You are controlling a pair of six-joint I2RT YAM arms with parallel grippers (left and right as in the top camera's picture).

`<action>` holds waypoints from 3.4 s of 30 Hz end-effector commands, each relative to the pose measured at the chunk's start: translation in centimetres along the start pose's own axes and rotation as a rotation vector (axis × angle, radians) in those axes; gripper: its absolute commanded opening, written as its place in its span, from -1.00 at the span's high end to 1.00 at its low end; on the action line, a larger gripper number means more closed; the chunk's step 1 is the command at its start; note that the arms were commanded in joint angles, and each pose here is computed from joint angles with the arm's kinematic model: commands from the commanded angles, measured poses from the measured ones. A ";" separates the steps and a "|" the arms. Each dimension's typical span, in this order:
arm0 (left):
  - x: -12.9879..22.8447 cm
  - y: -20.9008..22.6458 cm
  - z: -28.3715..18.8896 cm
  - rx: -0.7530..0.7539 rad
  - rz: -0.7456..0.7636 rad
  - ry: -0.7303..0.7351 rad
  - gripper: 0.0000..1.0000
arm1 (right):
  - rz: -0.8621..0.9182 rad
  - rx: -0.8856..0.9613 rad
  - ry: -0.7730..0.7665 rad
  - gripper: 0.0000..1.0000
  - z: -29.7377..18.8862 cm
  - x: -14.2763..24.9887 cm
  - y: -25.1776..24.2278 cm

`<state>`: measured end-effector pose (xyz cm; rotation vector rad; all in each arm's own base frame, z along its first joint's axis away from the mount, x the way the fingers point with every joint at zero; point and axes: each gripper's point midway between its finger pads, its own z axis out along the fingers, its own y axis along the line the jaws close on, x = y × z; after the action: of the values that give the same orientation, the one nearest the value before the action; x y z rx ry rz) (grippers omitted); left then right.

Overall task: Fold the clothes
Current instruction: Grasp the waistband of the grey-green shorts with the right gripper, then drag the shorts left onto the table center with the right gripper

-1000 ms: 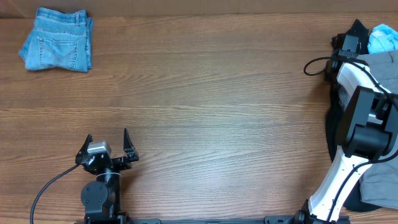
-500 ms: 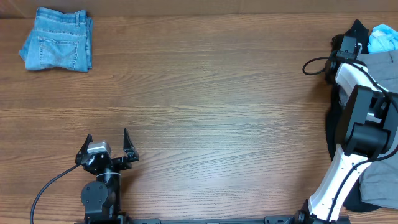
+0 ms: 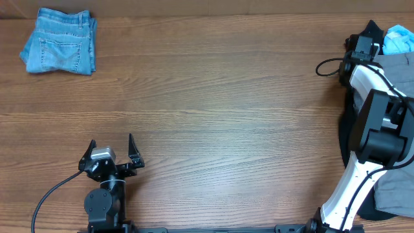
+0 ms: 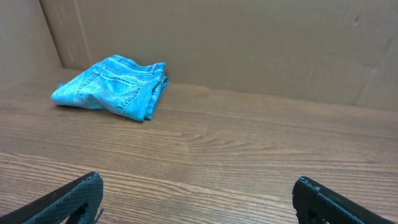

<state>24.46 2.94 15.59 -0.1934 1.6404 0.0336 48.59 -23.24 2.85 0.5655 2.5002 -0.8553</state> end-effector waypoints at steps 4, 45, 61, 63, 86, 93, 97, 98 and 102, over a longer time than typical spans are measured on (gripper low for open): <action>-0.2 0.4 0.0 -0.019 0.010 -0.013 -1.00 | 0.059 -0.006 -0.067 0.63 -2.1 -2.8 -1.6; -0.2 0.4 0.0 -0.019 0.010 -0.013 -1.00 | 0.229 0.010 -0.163 0.92 -6.8 -6.1 -5.2; -0.2 0.4 0.0 -0.019 0.010 -0.013 -0.99 | 0.293 -0.095 -0.437 0.93 -19.5 -12.2 -4.5; -0.2 0.4 0.0 -0.019 0.010 -0.013 -1.00 | 0.276 -0.135 -0.483 0.93 -22.4 -12.7 -3.2; -0.2 0.4 0.0 -0.019 0.010 -0.013 -1.00 | -0.099 -1.203 -0.126 0.92 -49.8 12.8 34.3; -0.2 0.4 0.0 -0.019 0.010 -0.013 -1.00 | -0.175 -1.252 -0.201 -0.88 -54.6 16.9 35.7; -0.2 0.4 0.0 -0.019 0.010 -0.013 -1.00 | -0.195 -1.232 -0.270 -1.00 -55.2 14.6 34.0; -0.2 0.4 0.0 -0.019 0.010 -0.013 -1.00 | -0.174 -1.212 -0.278 -1.00 -55.1 13.3 32.8; -0.2 0.4 0.0 -0.019 0.010 -0.013 -0.99 | -0.086 -1.130 -0.283 -1.00 -53.9 8.0 27.2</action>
<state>24.46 2.95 15.59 -0.1937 1.6404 0.0340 38.21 37.68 14.58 -0.2018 2.4472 0.4558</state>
